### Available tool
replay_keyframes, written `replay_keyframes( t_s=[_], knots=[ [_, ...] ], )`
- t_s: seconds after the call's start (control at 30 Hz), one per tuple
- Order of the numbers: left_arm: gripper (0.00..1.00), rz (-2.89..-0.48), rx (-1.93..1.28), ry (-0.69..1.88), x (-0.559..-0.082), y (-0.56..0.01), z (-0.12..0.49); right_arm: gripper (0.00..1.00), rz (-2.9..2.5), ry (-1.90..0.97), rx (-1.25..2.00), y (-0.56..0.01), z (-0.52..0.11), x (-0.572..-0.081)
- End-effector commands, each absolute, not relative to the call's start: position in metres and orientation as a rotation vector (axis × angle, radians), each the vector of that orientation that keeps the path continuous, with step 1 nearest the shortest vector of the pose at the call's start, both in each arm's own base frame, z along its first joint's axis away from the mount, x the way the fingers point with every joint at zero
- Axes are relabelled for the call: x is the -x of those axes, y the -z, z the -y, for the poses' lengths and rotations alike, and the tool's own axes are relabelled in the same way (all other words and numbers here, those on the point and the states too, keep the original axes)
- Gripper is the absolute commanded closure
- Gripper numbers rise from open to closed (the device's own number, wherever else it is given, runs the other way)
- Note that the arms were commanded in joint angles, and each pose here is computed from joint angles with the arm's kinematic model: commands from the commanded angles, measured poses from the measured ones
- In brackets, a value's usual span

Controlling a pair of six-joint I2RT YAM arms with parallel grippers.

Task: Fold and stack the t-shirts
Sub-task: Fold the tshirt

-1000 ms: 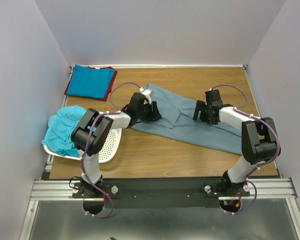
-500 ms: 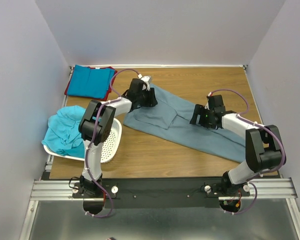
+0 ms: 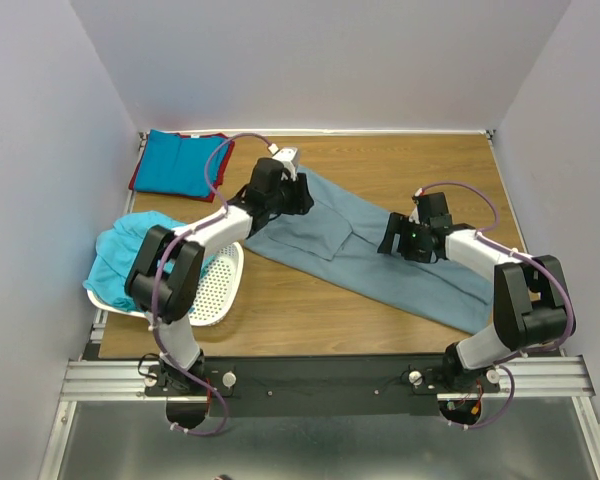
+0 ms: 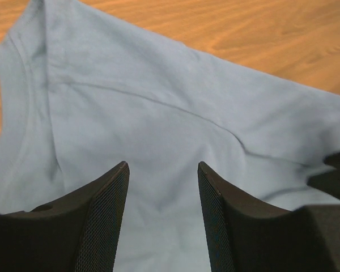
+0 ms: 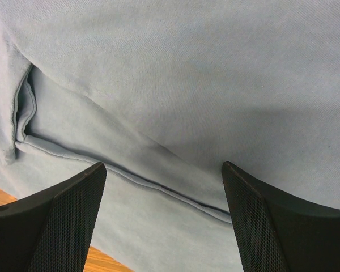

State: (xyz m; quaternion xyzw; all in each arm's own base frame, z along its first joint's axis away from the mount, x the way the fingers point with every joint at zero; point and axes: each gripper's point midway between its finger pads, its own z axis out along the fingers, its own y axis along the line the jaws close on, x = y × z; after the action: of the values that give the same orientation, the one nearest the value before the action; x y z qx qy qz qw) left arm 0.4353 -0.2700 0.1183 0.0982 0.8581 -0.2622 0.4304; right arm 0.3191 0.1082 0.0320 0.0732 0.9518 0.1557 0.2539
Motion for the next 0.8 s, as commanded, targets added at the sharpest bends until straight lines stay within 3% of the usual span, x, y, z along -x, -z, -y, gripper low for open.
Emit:
replay_keyframes(
  t_s=[0.0,0.27,0.77],
  knots=[
    [0.39,-2.117,-0.224,0.633,-0.406,-0.123,0.272,0.1,-2.639,-0.415,-0.211,-0.031,-0.108,-0.31],
    [0.39,-2.245,-0.243,0.646,-0.357,-0.072,0.271,0.1,-2.656,-0.404,-0.21,-0.025,-0.108,-0.311],
    [0.39,-2.382,-0.323,0.563,-0.373,-0.008,0.28,0.1,-2.695,-0.53,-0.188,-0.013,-0.123,-0.298]
  ],
)
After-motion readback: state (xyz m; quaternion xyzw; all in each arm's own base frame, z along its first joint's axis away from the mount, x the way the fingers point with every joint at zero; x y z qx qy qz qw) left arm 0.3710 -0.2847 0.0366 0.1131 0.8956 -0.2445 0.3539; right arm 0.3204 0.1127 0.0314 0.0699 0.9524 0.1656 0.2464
